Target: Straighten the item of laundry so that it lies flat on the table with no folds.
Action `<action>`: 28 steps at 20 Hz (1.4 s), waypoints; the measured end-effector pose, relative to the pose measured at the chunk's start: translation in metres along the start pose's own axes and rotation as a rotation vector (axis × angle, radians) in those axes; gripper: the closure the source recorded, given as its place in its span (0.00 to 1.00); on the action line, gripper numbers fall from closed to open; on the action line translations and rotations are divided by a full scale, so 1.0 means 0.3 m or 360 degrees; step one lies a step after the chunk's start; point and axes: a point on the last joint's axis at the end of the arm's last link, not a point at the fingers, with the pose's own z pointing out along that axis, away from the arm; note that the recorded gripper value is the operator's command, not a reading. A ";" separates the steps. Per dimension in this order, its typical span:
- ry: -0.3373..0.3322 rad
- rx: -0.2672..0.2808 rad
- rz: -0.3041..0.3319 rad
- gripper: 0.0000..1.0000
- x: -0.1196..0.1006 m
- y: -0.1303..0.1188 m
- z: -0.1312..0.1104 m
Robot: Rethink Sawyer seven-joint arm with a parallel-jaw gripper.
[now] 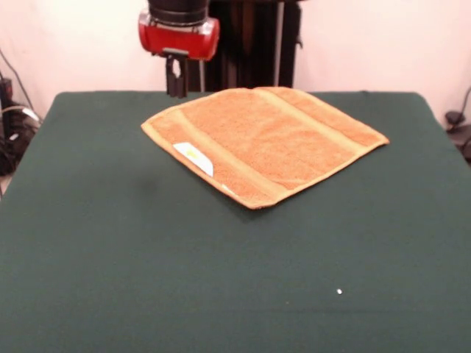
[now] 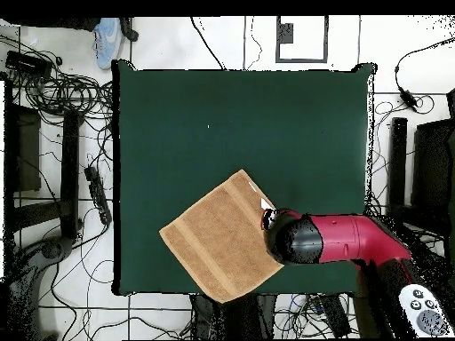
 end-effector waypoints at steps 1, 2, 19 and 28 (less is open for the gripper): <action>0.0001 -0.0003 0.0001 1.00 0.002 0.007 -0.005; 0.0001 -0.0008 0.0003 1.00 0.006 0.018 -0.013; -0.0113 -0.0013 0.0076 1.00 0.012 0.093 -0.236; -0.0166 -0.0013 0.0071 1.00 0.010 0.097 -0.256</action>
